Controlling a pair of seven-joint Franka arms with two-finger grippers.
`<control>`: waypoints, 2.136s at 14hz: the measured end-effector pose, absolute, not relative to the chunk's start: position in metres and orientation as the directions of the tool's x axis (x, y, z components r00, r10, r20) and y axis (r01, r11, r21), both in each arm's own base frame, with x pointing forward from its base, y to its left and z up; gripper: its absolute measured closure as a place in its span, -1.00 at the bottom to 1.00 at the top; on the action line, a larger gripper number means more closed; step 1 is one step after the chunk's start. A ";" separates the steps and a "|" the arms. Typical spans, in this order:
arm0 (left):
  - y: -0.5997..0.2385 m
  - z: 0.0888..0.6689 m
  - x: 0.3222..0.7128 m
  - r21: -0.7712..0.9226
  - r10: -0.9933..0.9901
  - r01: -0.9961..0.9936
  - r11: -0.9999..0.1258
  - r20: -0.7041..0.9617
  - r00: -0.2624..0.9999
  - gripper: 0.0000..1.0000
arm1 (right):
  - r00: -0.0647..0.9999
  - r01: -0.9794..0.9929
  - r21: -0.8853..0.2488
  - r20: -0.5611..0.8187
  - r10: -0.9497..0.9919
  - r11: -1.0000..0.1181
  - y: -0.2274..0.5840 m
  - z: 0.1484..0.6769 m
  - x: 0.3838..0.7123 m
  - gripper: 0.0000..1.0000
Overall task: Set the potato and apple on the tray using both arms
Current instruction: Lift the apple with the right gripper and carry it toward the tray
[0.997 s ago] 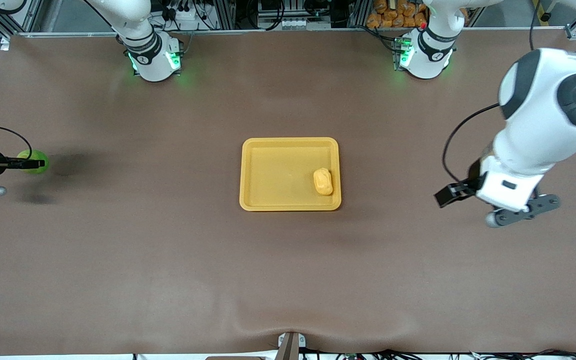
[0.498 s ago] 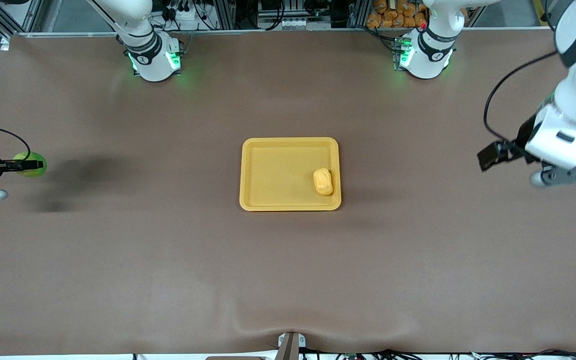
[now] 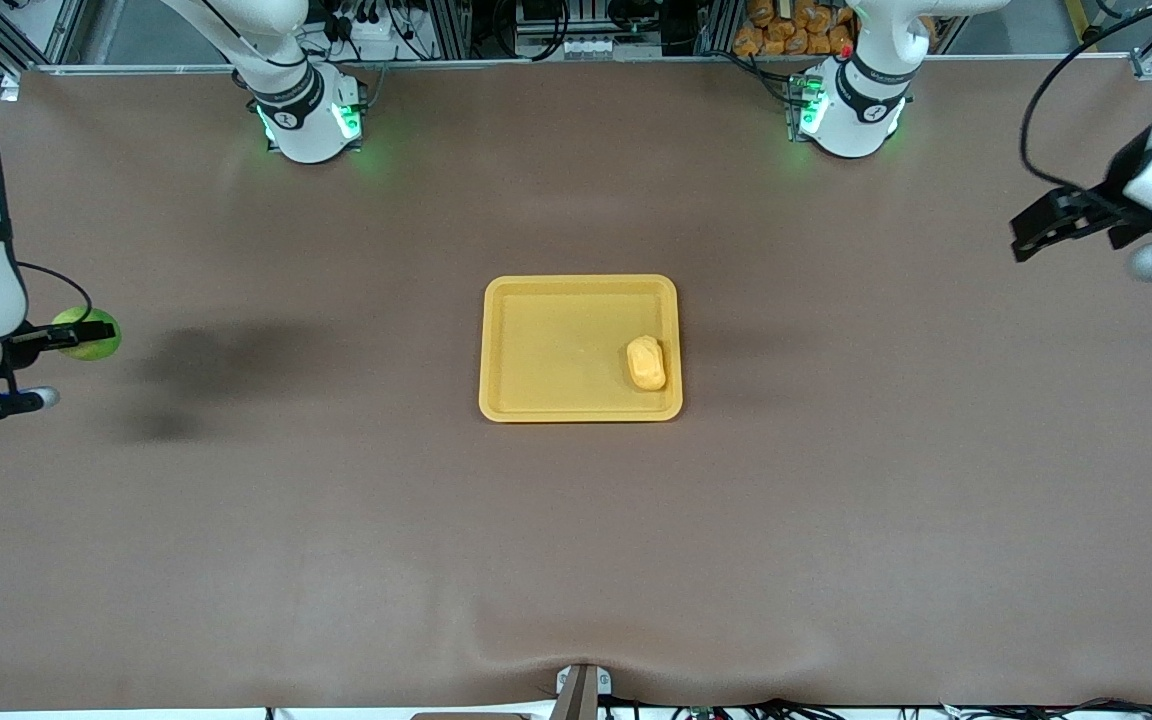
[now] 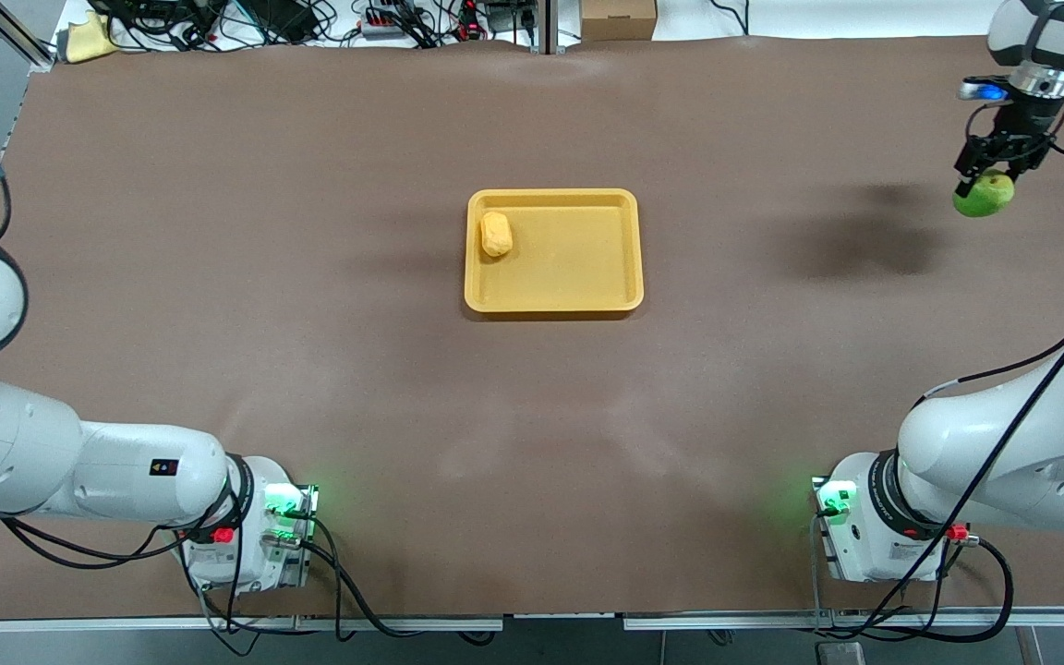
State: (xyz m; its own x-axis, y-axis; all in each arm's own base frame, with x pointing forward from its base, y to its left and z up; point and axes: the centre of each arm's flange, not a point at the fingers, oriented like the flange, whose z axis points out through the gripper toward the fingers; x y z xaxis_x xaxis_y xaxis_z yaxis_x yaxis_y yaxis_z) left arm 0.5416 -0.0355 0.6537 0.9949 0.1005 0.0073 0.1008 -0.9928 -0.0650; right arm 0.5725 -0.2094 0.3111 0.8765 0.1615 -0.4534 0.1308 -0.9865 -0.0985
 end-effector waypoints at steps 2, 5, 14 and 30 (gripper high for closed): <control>-0.002 0.657 0.534 -0.016 0.109 0.109 -0.994 0.000 0.994 -1.00 | 0.870 0.114 -0.113 -0.468 0.155 -0.987 -0.178 0.319 0.577 -0.67; 0.006 0.657 0.520 -0.004 0.106 0.106 -0.994 -0.009 0.994 -1.00 | 0.866 0.112 -0.134 -0.473 0.162 -0.985 -0.134 0.336 0.582 -0.67; -0.015 0.653 0.515 -0.007 0.067 0.066 -0.998 -0.025 0.997 -1.00 | 0.866 0.080 -0.123 -0.484 0.130 -0.989 0.000 0.365 0.588 -0.67; -0.054 0.640 0.512 -0.020 0.055 0.054 -0.998 -0.051 0.997 -1.00 | 0.892 -0.072 -0.041 -0.450 -0.046 -0.997 0.201 0.372 0.563 -0.67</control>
State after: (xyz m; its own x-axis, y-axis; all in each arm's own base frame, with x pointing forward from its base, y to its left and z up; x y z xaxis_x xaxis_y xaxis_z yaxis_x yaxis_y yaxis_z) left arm 0.5118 -0.0537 0.6402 0.9972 0.0555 -0.0511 0.0545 -0.9983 -0.0203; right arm 0.5631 0.2011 0.3718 0.8920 -0.0462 -0.4496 -0.0723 -0.9965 -0.0410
